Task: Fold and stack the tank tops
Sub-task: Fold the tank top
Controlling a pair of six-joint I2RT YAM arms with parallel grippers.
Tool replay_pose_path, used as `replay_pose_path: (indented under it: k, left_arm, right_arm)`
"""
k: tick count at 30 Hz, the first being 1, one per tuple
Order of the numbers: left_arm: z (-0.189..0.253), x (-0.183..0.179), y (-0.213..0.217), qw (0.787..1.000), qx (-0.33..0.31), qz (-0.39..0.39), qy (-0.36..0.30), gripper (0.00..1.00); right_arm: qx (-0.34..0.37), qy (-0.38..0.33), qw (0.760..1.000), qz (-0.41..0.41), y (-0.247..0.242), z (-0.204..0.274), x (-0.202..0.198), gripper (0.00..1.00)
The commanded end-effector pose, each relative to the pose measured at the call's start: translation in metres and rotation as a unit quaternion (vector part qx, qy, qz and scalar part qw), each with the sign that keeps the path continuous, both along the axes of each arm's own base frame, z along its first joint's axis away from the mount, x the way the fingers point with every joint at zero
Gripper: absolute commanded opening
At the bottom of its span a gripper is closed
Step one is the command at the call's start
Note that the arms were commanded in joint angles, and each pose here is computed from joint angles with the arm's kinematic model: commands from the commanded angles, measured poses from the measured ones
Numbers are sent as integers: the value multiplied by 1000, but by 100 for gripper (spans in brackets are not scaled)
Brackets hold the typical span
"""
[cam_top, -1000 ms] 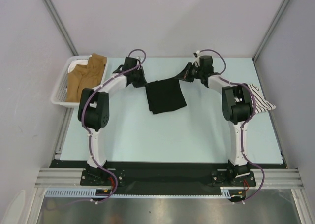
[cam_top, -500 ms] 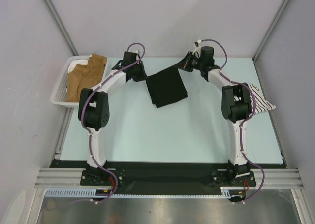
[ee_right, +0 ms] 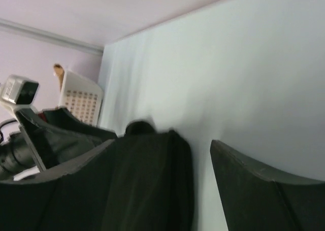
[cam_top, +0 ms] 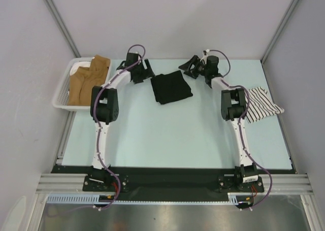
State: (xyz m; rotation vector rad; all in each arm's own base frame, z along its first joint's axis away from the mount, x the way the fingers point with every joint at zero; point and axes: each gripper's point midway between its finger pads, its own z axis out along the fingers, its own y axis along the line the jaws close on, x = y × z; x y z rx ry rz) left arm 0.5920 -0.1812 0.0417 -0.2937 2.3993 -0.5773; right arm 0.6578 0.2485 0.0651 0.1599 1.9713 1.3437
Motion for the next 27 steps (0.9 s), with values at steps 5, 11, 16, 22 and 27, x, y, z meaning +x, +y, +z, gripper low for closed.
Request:
replay_pose_path:
  k: [5,11,16,22,27]
  left_arm:
    - [70,-11,13,998,3,3,-61,92]
    - [72,-67,-7,999,-9,-23,-48,91]
    - [78,-112,-30,997,-37,-45,-58,89]
    - [59,-147,-46,996,-35,-70,-40,88]
    - [54,-151,-44,996,-27,-73,-35,88]
  right_arm:
    - [-87,-13,996,-11,-20,27,-39,85]
    - [-102,25,994,0,-29,12,-99,77]
    - [-88,34,995,6,-33,5,-140,77]
    - [-82,50,995,9,-33,-8,-174,55]
    - [-90,73,993,4,-36,-15,-177,8]
